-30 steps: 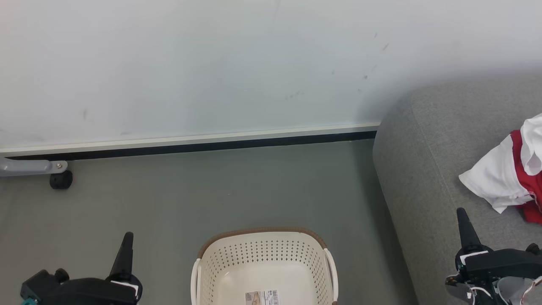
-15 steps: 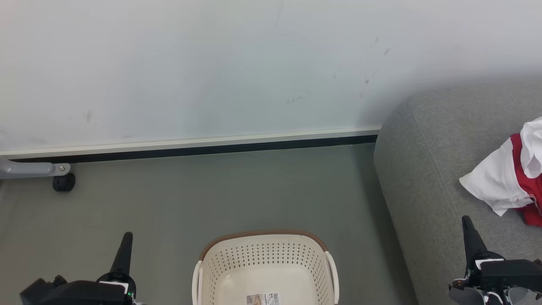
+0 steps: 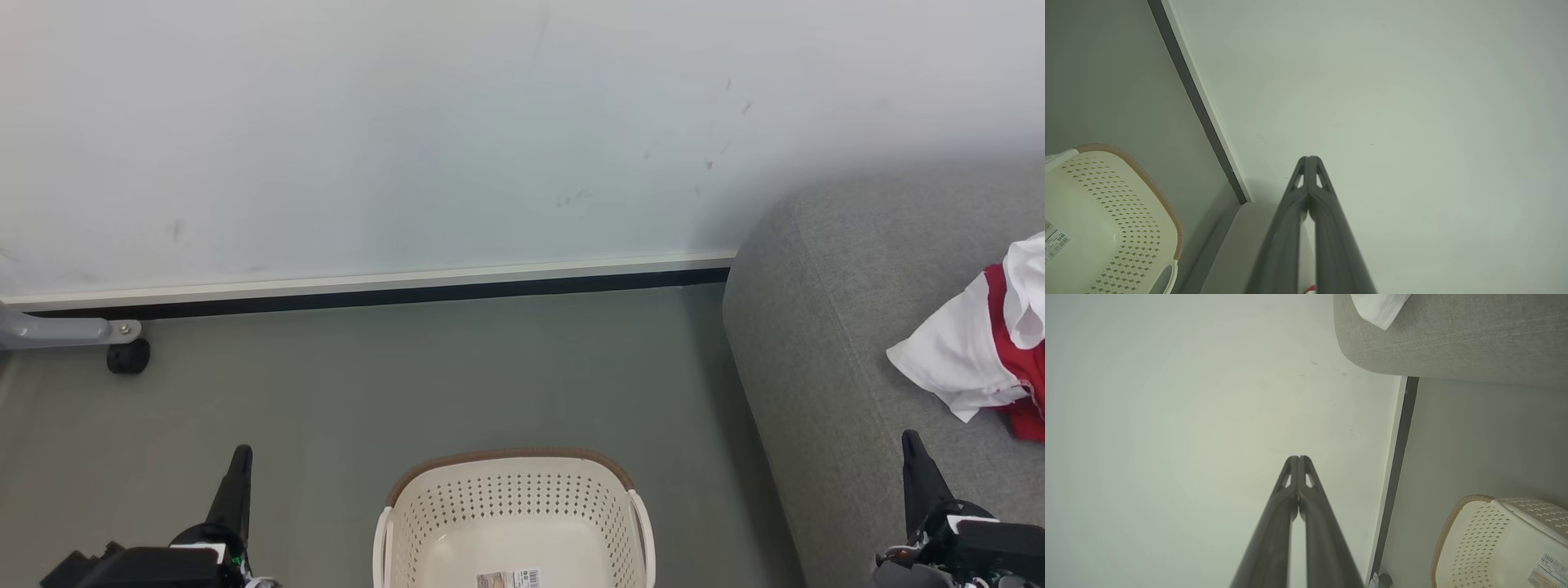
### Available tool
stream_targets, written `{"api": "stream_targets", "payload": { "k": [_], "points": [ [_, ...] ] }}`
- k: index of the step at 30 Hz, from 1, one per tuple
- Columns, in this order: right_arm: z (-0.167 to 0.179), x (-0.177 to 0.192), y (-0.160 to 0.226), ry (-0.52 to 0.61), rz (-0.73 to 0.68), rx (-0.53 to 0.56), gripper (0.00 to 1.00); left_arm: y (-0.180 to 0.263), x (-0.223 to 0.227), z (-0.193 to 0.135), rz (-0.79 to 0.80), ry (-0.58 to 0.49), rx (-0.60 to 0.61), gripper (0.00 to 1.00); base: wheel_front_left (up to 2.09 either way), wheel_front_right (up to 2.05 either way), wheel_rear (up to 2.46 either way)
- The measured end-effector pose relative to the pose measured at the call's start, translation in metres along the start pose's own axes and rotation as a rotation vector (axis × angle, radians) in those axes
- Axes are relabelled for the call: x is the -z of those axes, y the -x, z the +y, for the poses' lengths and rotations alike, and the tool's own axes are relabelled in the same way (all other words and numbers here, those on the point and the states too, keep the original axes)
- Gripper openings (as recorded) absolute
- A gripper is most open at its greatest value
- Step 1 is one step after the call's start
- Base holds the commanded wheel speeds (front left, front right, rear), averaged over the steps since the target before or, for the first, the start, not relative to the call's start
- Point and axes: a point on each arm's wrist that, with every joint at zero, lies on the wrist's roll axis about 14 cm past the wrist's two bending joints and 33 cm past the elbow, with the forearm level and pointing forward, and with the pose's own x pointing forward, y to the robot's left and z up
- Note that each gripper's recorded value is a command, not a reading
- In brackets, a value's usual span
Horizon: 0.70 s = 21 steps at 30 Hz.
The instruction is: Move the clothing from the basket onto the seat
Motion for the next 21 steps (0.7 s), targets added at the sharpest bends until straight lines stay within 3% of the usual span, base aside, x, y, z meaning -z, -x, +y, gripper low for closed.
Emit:
{"api": "stream_targets", "payload": {
  "k": [21],
  "points": [
    [0.0002,-0.0004,0.0003,-0.009,-0.002,-0.004,0.00,-0.0002,0.0003,-0.0013,0.000,0.022,0.009,0.00,0.00,0.00,0.00]
  ]
}}
